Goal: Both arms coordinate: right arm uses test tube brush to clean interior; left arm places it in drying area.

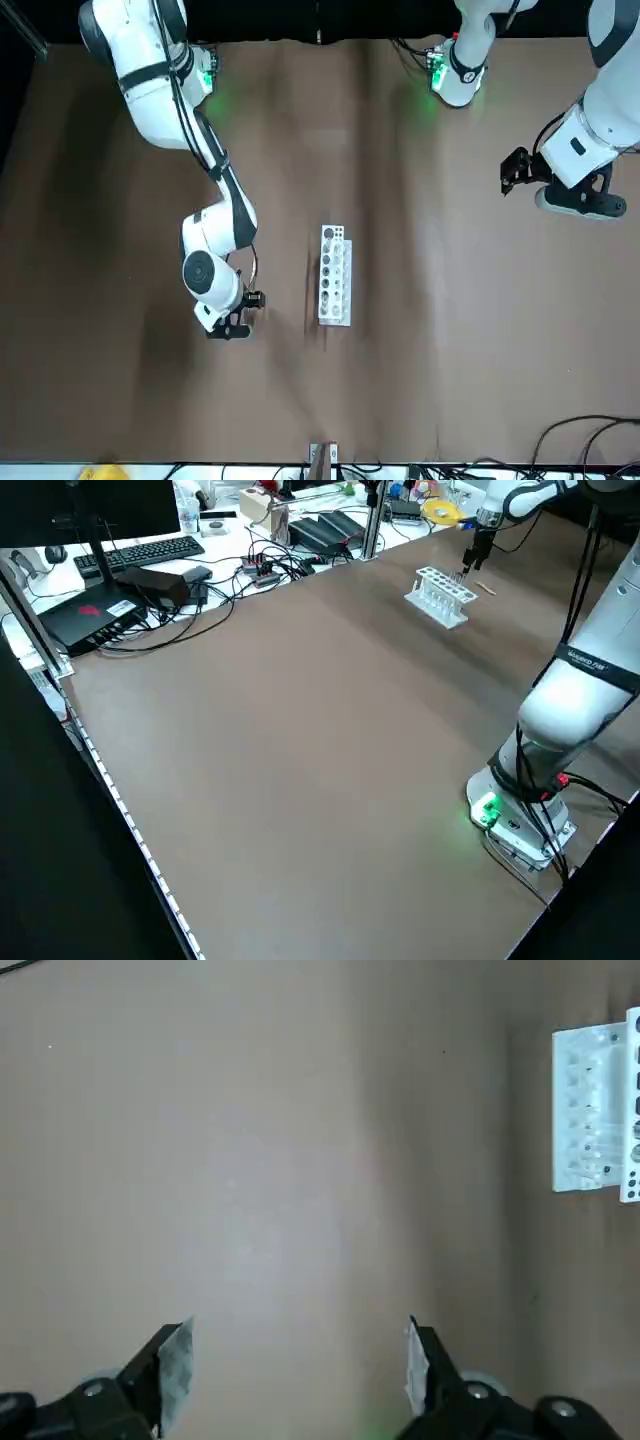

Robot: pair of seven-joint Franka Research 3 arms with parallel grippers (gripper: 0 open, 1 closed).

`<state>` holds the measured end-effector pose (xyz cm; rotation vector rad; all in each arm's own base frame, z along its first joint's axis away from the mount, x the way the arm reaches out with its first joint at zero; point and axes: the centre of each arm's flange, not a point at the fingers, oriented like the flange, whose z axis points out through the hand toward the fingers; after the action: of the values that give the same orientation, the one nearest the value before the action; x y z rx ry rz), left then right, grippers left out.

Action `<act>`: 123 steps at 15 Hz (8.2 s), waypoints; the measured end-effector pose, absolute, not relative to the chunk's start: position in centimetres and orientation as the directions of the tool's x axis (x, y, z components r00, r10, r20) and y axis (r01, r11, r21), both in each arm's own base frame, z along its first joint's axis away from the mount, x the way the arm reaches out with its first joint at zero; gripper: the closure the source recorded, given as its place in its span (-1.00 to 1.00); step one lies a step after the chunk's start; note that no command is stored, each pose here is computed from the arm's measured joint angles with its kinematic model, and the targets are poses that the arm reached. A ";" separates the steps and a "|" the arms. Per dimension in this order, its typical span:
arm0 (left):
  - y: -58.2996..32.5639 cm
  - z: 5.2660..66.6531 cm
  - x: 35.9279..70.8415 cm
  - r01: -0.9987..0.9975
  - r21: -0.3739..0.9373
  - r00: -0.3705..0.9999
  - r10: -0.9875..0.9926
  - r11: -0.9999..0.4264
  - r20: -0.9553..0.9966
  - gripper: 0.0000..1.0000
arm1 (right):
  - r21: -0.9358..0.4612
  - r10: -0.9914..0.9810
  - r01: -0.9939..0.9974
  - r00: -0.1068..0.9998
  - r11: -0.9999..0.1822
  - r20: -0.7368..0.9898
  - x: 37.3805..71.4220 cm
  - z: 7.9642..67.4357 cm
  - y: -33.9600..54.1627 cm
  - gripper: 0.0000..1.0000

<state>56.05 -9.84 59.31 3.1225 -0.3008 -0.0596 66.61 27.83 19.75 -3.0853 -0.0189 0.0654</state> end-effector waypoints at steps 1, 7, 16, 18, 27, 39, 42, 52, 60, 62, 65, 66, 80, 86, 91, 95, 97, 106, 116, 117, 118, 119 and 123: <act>-9.8 59.3 56.1 -0.191 0.008 0.981 -0.191 -0.982 -0.037 -1.00 | -0.054 0.013 0.010 0.999 -0.998 -0.048 66.6 19.2 27.9 -0.64; -10.6 59.3 55.9 -0.206 0.001 0.978 -0.206 -0.979 -0.037 -1.00 | -0.054 0.004 0.002 0.999 -0.999 -0.045 66.6 17.6 27.8 -0.32; -10.7 59.3 55.9 -0.209 -0.001 0.977 -0.209 -0.978 -0.039 -1.00 | -0.051 -0.001 -0.003 0.999 -0.999 -0.036 67.0 17.9 27.6 0.63; -10.7 59.3 55.9 -0.209 -0.001 0.977 -0.209 -0.978 -0.039 -1.00 | -0.048 -0.004 -0.006 0.999 -0.999 -0.039 67.0 17.8 27.4 0.93; -10.2 58.9 55.9 -0.200 -0.001 0.979 -0.200 -0.980 -0.046 -0.98 | -0.063 0.287 0.285 0.958 -0.956 -0.009 67.1 18.3 28.1 0.96; -11.2 58.8 55.7 -0.210 -0.001 0.976 -0.210 -0.978 -0.050 -1.00 | -0.176 0.770 0.765 0.636 -0.620 0.051 66.9 26.9 30.4 0.96; -11.1 58.7 55.7 -0.210 -0.001 0.976 -0.210 -0.978 -0.050 -1.00 | -0.211 0.829 0.837 0.538 -0.505 0.151 66.9 29.2 32.5 0.96; -10.8 58.7 55.8 -0.204 -0.002 0.978 -0.203 -0.979 -0.051 -1.00 | -0.236 0.866 0.958 0.253 -0.163 0.431 66.5 33.2 34.7 0.96; -10.8 58.2 56.0 -0.204 -0.001 0.977 -0.204 -0.979 -0.060 -1.00 | -0.136 0.797 0.986 0.004 0.098 0.603 66.8 34.3 34.3 0.96; -10.8 58.0 56.1 -0.203 0.000 0.977 -0.203 -0.979 -0.062 -1.00 | -0.162 0.773 0.979 0.006 0.125 0.635 67.0 34.1 33.0 0.96; -10.8 58.0 56.1 -0.204 0.000 0.977 -0.204 -0.979 -0.061 -1.00 | -0.207 0.715 0.965 0.031 0.160 0.698 67.3 34.2 31.1 0.96; -10.8 58.0 56.1 -0.204 0.000 0.977 -0.204 -0.979 -0.061 -1.00 | -0.208 0.688 0.962 0.030 0.178 0.725 67.4 34.3 30.6 0.96; -10.8 58.0 56.2 -0.204 0.000 0.977 -0.203 -0.979 -0.056 -1.00 | -0.179 0.341 0.958 0.094 0.226 0.936 68.0 35.1 30.2 0.96; -10.6 58.0 56.2 -0.201 0.000 0.978 -0.201 -0.980 -0.056 -1.00 | -0.059 0.142 0.984 0.035 0.166 0.989 68.4 35.4 32.4 0.96; -10.6 57.9 56.2 -0.201 0.000 0.978 -0.201 -0.980 -0.058 -1.00 | 0.034 0.062 0.993 -0.041 0.117 0.997 67.9 34.6 35.1 0.96; -10.6 57.6 56.3 -0.201 0.001 0.978 -0.201 -0.980 -0.061 -1.00 | 0.064 0.060 0.995 -0.069 0.078 0.996 67.6 34.0 36.7 0.96; -10.7 57.5 56.4 -0.201 0.001 0.978 -0.201 -0.980 -0.062 -1.00 | 0.070 0.064 0.995 -0.074 0.073 0.995 67.5 33.9 36.9 0.96; -10.8 57.1 56.9 -0.201 0.003 0.978 -0.201 -0.980 -0.051 -1.00 | 0.072 0.064 0.994 -0.077 0.076 0.995 67.4 33.1 37.1 0.96; -10.1 56.7 57.3 -0.192 0.004 0.980 -0.192 -0.981 -0.052 -1.00 | 0.093 0.076 0.993 -0.098 0.069 0.992 67.8 32.5 36.4 0.96; -10.2 56.7 57.2 -0.194 0.004 0.980 -0.194 -0.981 -0.052 -1.00 | 0.093 0.076 0.993 -0.098 0.069 0.992 67.8 32.4 36.4 0.96; -10.3 56.7 57.2 -0.196 0.004 0.979 -0.196 -0.981 -0.052 -1.00 | 0.092 0.076 0.993 -0.097 0.070 0.992 67.8 32.3 36.4 0.96; -10.4 56.7 57.2 -0.197 0.004 0.979 -0.197 -0.980 -0.052 -1.00 | 0.089 0.077 0.993 -0.095 0.071 0.993 67.7 32.1 36.4 0.96; -10.5 56.7 57.2 -0.199 0.004 0.979 -0.199 -0.980 -0.052 -1.00 | 0.096 0.077 0.993 -0.102 0.075 0.992 67.6 31.2 36.5 0.96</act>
<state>57.19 -10.52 56.67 3.1258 -0.3146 -0.0826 67.59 36.51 31.18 -1.1669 -1.3749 -1.1891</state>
